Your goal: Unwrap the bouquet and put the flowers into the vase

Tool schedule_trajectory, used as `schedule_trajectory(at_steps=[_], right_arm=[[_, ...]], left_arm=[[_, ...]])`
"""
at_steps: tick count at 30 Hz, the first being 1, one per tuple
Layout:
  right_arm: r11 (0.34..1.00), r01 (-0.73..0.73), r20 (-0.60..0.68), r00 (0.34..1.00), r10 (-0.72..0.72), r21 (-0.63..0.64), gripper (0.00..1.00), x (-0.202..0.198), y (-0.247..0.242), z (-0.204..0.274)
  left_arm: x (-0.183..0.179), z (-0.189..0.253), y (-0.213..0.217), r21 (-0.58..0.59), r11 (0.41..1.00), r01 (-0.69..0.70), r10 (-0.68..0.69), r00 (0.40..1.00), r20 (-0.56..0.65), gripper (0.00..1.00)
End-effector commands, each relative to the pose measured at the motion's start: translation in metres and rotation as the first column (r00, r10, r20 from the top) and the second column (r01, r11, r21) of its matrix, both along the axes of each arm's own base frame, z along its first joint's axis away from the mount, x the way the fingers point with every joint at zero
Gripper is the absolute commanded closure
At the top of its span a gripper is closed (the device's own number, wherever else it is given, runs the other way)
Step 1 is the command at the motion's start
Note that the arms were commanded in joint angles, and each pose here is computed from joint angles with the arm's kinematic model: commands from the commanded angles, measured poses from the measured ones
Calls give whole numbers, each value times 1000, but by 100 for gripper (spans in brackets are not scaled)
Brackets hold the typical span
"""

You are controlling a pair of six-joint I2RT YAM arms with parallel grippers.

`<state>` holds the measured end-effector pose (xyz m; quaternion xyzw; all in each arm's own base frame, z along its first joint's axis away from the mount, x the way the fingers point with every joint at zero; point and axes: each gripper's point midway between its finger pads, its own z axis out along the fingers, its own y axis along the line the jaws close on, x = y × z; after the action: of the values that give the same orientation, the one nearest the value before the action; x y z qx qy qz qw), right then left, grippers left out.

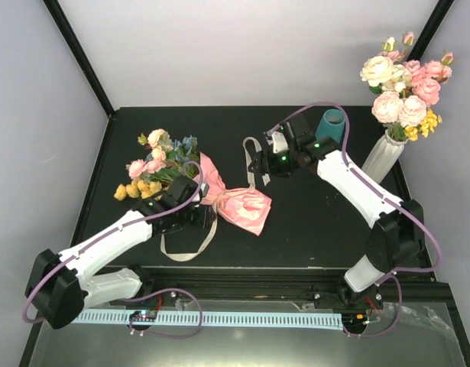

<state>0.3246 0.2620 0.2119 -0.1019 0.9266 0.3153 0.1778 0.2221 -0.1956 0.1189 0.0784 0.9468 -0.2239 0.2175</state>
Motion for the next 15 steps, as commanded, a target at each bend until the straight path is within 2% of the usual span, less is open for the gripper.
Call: schedule_trajectory(at_steps=[1,7,12,15], right_arm=[[979,-96,10,995,96,179,34,-5,43,17],[967,-114,-52,990,129,229,37,-14,70,10],[954,-95,-111,985,131,283,39,-20,84,-4],[957,-94,-153,978,140,276,40,-23,88,-18]], left_arm=[[-14,-27,12,72,997,-37,43,996,-79,49],[-26,-50,20,128,991,-33,51,988,-142,50],[-41,-68,16,118,993,6,20,975,-221,57],[-48,-74,9,95,995,35,-11,970,-245,57]])
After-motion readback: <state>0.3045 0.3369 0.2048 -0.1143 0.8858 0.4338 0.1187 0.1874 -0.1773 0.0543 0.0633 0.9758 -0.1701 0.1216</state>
